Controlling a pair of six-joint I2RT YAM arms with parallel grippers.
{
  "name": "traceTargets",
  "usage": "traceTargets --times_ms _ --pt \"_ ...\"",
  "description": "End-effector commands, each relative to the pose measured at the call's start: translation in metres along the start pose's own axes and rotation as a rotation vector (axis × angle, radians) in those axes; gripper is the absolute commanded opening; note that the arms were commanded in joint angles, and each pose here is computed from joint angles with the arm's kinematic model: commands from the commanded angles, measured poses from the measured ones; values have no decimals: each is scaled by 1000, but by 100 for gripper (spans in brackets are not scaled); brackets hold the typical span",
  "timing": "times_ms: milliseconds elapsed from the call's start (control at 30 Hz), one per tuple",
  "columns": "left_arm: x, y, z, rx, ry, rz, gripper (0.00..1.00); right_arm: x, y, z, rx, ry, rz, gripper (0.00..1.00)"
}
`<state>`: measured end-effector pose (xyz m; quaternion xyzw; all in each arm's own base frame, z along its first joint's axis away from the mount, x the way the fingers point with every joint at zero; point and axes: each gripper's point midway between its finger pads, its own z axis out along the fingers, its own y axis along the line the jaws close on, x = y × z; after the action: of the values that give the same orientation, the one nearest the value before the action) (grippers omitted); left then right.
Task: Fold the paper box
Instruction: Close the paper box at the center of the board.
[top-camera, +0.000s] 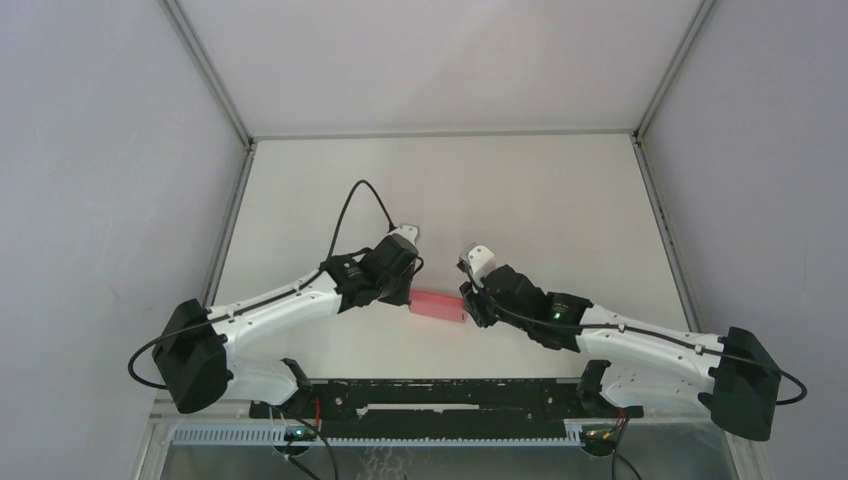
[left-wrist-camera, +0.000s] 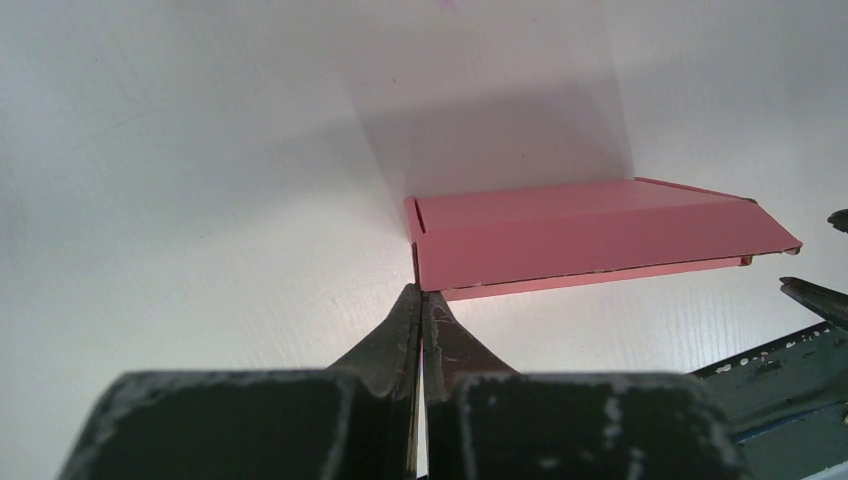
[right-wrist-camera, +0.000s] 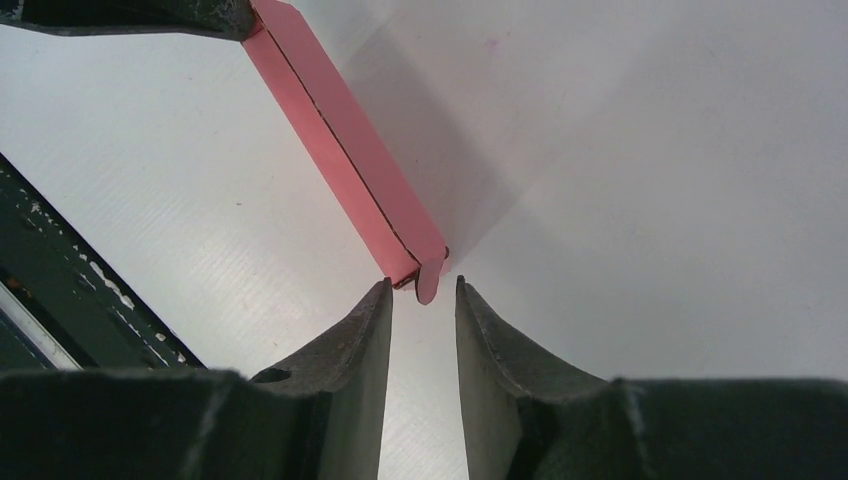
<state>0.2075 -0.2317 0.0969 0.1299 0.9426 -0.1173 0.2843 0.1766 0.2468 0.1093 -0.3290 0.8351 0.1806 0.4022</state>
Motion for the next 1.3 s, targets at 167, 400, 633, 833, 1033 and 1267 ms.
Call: traceTargets --times_ms 167,400,633,833,1033,1267 --pt "-16 -9 -7 10 -36 -6 3 -13 2 5 5 -51 -16 34" --pt "-17 -8 -8 10 -39 -9 2 -11 1 8 13 -44 -17 30" --pt "-17 -9 -9 13 -41 -8 3 -11 0 9 22 -36 -22 26" --pt "-18 -9 -9 13 -41 -5 2 -14 1 10 19 -40 -26 18" --pt "-18 -9 -10 11 -41 -1 3 -18 1 9 17 -51 -31 17" --pt "-19 -10 -11 12 -41 1 3 -20 2 10 16 -54 -34 13"
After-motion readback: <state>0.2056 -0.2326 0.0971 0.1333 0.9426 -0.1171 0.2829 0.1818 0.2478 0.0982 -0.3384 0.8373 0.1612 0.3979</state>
